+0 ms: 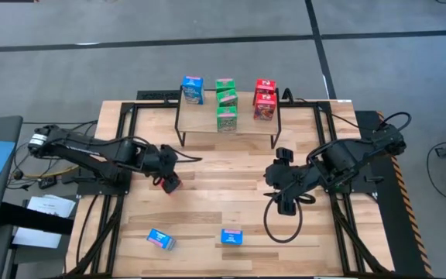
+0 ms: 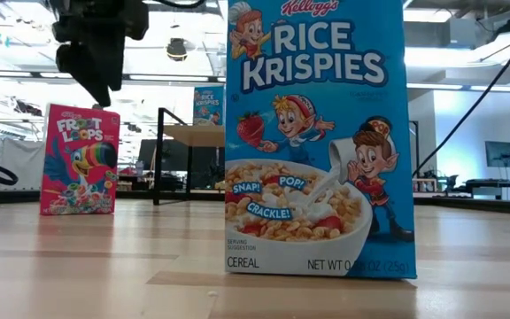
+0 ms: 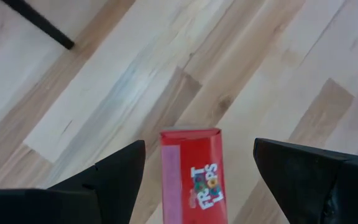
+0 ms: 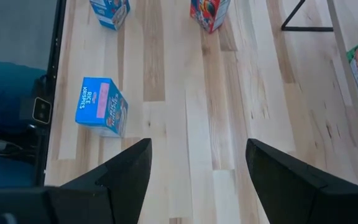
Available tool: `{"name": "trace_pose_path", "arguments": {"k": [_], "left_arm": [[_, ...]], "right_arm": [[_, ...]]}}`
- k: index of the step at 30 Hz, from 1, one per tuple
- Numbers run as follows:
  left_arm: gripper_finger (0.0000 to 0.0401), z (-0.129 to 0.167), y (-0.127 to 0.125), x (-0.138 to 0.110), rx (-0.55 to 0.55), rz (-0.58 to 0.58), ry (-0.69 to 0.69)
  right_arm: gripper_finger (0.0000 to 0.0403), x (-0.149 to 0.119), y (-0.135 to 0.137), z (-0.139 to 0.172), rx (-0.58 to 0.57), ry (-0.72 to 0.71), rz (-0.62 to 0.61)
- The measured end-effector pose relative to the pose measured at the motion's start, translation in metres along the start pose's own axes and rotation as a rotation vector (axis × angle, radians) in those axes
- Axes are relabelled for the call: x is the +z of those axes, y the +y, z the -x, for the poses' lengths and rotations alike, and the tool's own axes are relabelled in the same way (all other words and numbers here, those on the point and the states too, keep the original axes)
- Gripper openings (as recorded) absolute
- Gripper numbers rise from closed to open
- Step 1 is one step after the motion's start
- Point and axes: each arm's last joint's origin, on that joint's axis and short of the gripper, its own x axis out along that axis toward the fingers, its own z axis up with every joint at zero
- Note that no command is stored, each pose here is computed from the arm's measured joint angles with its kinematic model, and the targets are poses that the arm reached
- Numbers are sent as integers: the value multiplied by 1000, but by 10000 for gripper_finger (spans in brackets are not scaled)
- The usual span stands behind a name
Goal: Stack cereal on shelf
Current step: Put the red cereal box on the shelf aligned with the red cereal boxes
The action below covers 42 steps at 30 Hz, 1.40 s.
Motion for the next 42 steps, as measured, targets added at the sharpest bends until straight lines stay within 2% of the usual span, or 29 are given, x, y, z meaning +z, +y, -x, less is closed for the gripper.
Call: {"name": "trace_pose_path", "arguments": {"k": [4,12,19,33,42], "left_arm": [[288,0,-1,-6,30,15,25],[288,2,-6,-11,24,17,31],[288,2,-2,-16,82,45,54],[288,3,-3,-17,72,56,66],[288,-4,-12,-23,81,26,80]], "right_arm": [[286,0,0,0,0,-1,0],[286,0,0,0,1,0,0],[286,0,0,0,1,0,0],[286,0,0,0,2,1,0],[286,0,0,0,4,4,1]]}}
